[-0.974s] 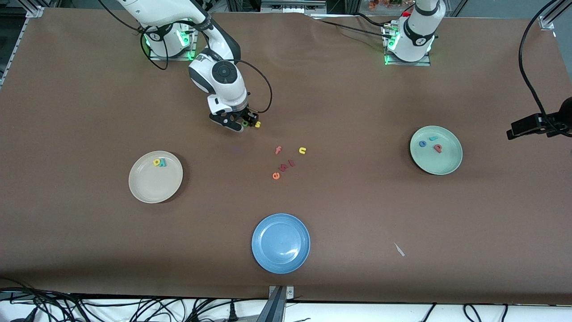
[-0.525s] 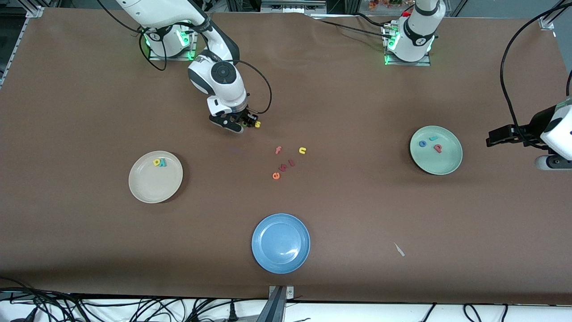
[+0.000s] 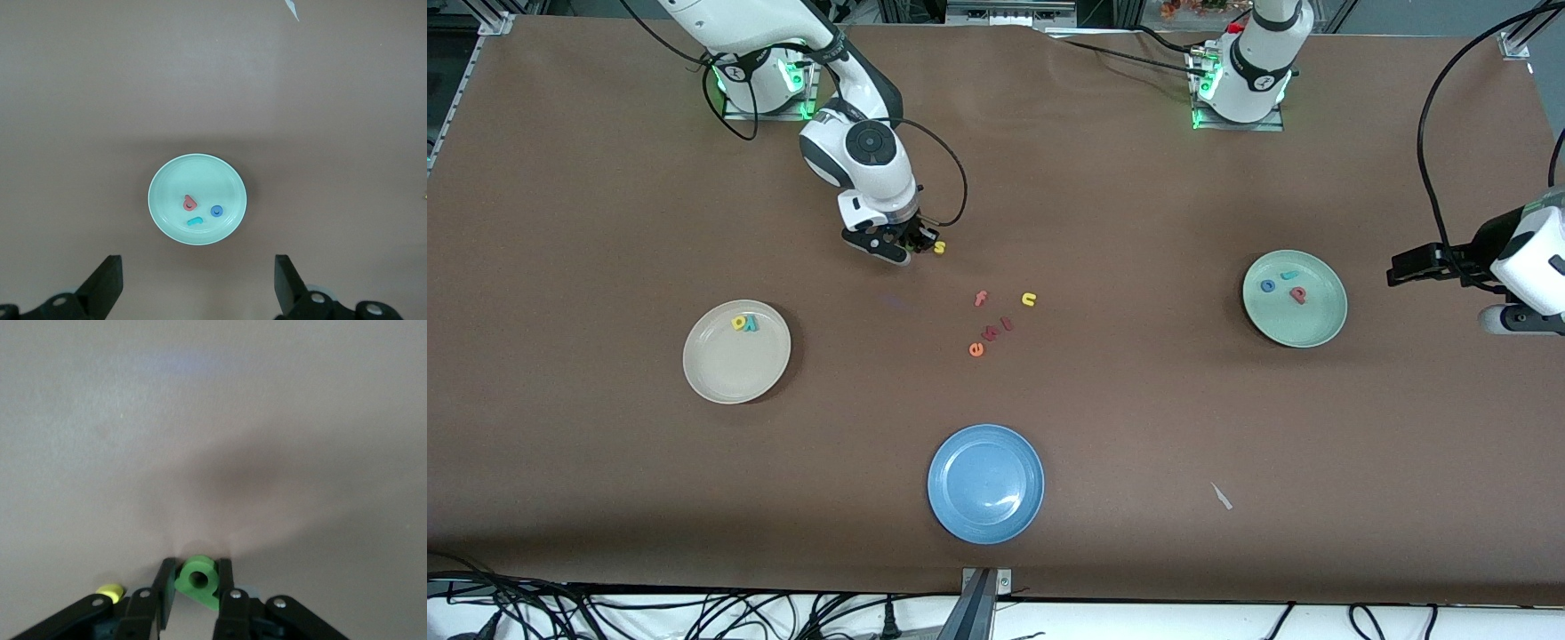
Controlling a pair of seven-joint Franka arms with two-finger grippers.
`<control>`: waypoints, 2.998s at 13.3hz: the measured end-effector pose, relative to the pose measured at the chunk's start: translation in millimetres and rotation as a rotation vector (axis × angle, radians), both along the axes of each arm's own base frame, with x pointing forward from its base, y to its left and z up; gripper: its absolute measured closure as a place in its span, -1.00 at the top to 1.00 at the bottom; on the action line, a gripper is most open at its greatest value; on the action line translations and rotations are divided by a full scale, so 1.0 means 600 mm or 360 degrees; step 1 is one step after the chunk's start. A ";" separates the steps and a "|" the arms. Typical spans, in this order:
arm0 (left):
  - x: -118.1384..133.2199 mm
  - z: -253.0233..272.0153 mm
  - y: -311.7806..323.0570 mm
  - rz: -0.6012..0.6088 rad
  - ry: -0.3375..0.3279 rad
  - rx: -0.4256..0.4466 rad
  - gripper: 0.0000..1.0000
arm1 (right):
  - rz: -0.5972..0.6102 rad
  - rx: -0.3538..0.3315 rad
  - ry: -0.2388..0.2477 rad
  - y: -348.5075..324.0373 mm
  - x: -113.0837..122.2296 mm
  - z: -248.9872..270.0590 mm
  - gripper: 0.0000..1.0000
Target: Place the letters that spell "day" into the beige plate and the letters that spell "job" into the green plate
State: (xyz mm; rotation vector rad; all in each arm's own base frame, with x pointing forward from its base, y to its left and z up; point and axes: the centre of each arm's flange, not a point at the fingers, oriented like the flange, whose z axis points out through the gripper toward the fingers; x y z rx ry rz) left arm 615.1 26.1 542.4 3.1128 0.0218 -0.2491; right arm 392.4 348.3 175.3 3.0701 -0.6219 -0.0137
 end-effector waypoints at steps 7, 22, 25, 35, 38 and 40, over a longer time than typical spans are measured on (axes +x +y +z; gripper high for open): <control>-0.008 0.006 0.000 -0.0022 0.0024 -0.0005 1.00 | 0.0362 -0.0127 -0.0044 -0.224 0.156 0.079 -0.40; -0.010 0.005 0.000 -0.0023 0.0034 -0.0006 1.00 | 0.0695 -0.0170 -0.0073 -0.426 0.304 0.092 0.34; -0.010 0.003 0.000 -0.0026 0.0037 -0.0007 1.00 | 0.0689 -0.0174 -0.0094 -0.426 0.312 0.105 0.98; -0.007 -0.001 0.001 -0.0052 0.0032 -0.0011 1.00 | 0.0548 -0.0084 0.0222 -0.396 0.342 0.425 0.99; -0.007 -0.001 0.000 -0.0054 0.0030 -0.0011 1.00 | 0.0586 0.0002 0.0250 -0.399 0.338 0.524 0.99; -0.004 -0.005 0.002 -0.0051 0.0025 -0.0011 1.00 | 0.0610 0.0039 0.0253 -0.436 0.335 0.549 0.99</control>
